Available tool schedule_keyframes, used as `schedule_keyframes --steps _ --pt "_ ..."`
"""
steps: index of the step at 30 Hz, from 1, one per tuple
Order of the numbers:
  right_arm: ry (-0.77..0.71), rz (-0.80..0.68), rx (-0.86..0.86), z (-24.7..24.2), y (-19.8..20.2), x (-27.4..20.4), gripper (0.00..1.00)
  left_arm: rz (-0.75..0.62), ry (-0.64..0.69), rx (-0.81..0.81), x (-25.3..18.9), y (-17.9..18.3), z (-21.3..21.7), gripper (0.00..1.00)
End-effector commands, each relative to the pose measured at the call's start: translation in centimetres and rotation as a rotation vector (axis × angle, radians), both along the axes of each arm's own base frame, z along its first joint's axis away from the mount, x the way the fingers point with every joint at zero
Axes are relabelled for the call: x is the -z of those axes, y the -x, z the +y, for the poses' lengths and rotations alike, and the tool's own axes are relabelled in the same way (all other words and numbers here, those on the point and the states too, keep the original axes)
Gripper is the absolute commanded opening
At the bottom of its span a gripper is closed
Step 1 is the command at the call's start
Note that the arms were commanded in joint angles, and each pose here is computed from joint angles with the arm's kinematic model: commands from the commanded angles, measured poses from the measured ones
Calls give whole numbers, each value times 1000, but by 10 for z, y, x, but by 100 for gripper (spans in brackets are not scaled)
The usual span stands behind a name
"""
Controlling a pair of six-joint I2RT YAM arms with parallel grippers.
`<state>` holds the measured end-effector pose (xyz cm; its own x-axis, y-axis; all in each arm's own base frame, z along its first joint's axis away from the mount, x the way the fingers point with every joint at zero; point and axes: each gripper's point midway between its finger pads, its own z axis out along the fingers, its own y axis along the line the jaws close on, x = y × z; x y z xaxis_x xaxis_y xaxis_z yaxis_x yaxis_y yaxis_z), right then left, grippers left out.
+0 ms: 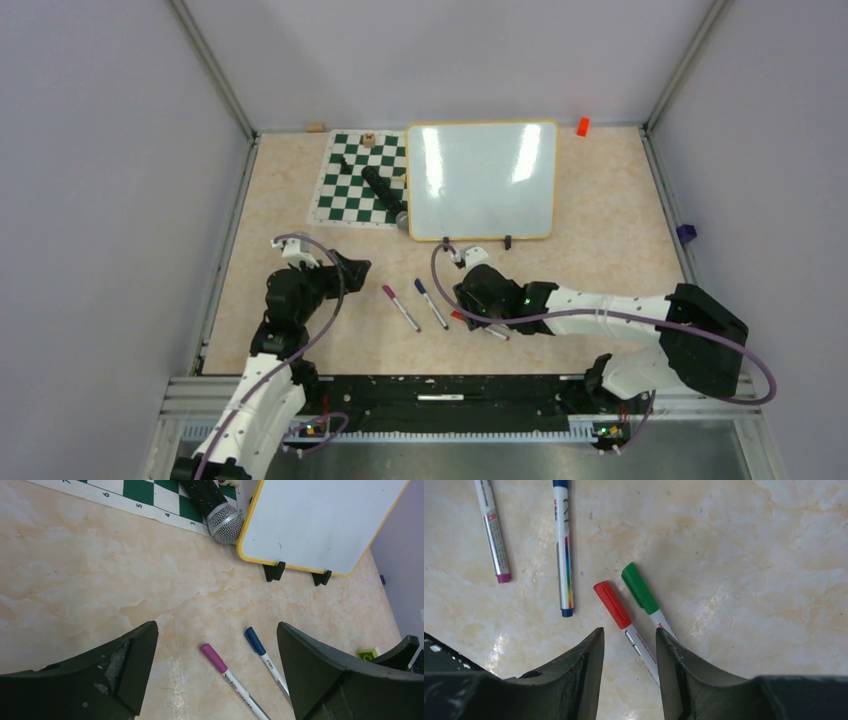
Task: Write a sentence on the whiteboard
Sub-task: Pick up the whiteboard marker from the corner of the board.
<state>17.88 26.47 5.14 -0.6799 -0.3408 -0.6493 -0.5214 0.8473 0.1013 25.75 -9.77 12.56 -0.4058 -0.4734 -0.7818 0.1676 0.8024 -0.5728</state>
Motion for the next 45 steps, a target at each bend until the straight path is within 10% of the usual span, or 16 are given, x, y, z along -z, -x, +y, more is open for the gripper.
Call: schedule_keyframes --steps 1,13,22,45 --pt "-22 62 -56 0 19 3 41 -56 -1 23 -11 -4 -4 93" --pt "68 119 -37 -14 26 34 36 -52 2 40 -10 -4 -7 93" --pt "65 108 -38 -11 23 29 0 -47 40 145 -10 -2 -26 96" --pt "-428 -120 -148 47 11 -104 0 85 410 560 -51 33 -143 86"
